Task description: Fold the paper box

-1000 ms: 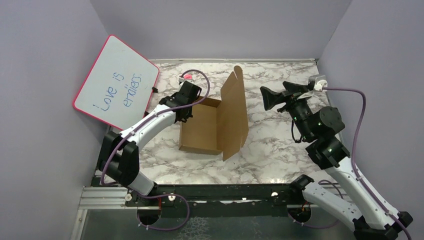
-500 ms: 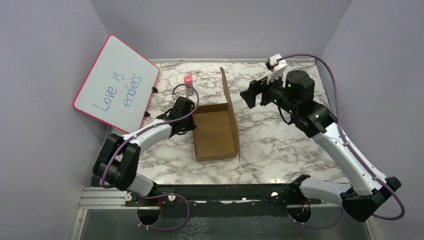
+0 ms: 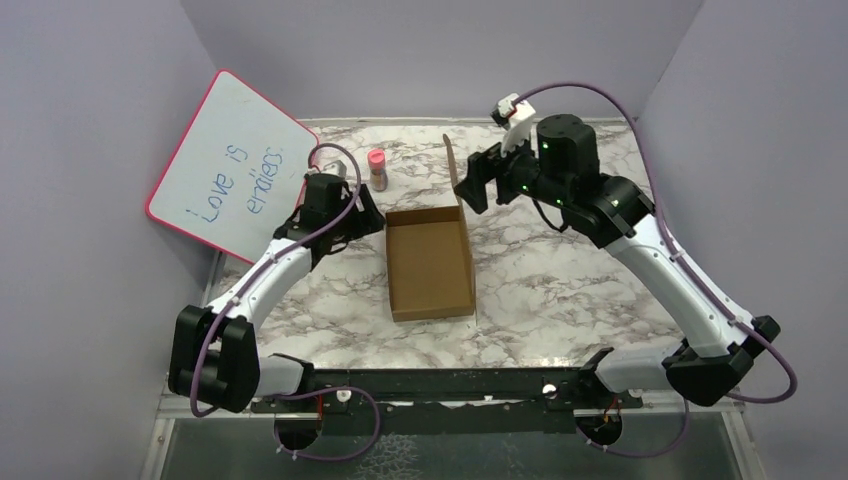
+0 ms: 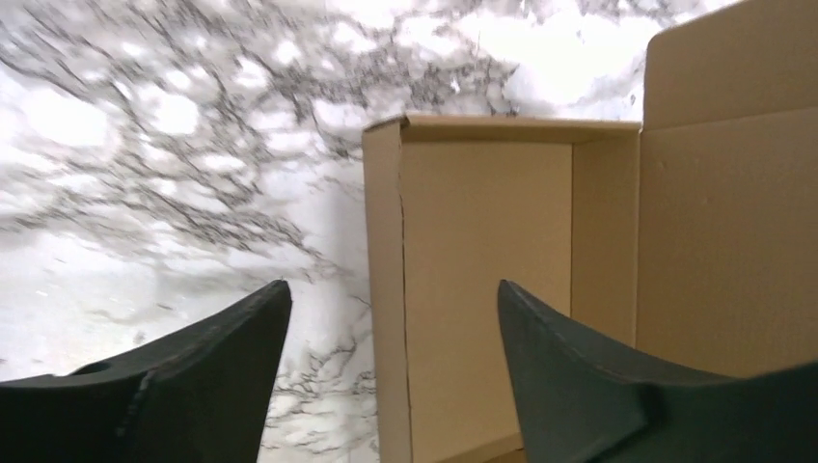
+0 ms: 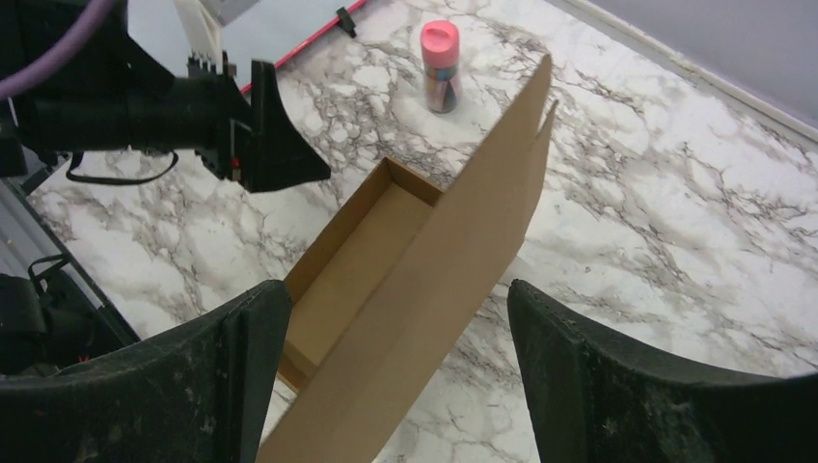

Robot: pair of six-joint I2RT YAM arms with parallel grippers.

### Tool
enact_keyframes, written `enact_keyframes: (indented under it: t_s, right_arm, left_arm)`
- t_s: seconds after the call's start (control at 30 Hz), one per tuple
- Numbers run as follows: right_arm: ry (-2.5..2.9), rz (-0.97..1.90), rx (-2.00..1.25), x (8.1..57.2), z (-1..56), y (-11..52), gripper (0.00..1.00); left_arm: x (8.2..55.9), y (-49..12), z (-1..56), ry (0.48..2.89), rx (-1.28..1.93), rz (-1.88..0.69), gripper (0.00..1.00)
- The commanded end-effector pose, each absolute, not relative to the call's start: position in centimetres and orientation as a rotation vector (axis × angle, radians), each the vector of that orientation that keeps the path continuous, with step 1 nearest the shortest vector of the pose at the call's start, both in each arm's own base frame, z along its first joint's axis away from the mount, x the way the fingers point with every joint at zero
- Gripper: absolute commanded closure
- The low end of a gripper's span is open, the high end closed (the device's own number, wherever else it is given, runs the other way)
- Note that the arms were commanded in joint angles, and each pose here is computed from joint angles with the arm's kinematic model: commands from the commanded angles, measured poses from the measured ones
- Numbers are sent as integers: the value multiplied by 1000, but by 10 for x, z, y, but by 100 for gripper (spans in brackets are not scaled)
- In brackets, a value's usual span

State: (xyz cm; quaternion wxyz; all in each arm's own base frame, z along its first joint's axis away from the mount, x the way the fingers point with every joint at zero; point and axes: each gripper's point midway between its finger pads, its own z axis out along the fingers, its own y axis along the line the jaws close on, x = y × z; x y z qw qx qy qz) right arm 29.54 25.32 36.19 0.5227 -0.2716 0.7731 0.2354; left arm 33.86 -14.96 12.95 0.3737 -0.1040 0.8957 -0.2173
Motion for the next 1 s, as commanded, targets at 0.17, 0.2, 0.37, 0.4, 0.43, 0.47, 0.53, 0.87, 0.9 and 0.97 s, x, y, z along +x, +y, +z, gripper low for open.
enact_keyframes:
  t_s: [0.17, 0.2, 0.37, 0.4, 0.43, 0.47, 0.53, 0.87, 0.9, 0.97]
  right_arm:
    - [1993, 337, -667, 302, 343, 267, 17]
    - [2014, 308, -670, 303, 339, 267, 17]
    - [2095, 147, -706, 309, 319, 270, 26]
    - [2104, 121, -710, 312, 316, 270, 28]
    - [2118, 97, -718, 313, 311, 270, 32]
    - [2127, 78, -727, 315, 308, 270, 36]
    - [2144, 49, -745, 319, 302, 272, 43]
    - [2129, -23, -907, 330, 290, 281, 83]
    - [2115, -20, -938, 331, 290, 283, 84]
    - [2079, -23, -998, 334, 292, 287, 88]
  left_arm:
    - [348, -92, 191, 2176, -76, -412, 12]
    - [347, -86, 190, 2173, -79, -396, 12]
    - [341, -65, 195, 2164, -57, -250, 10]
    - [339, -62, 197, 2162, -59, -227, 10]
    - [337, -61, 197, 2159, -57, -216, 10]
    - [336, -57, 197, 2157, -67, -183, 10]
    - [334, -53, 194, 2159, -70, -148, 9]
    - [330, -53, 193, 2138, -34, -119, 3]
    - [330, -54, 194, 2134, -36, -123, 3]
    - [329, -54, 194, 2131, -34, -122, 3]
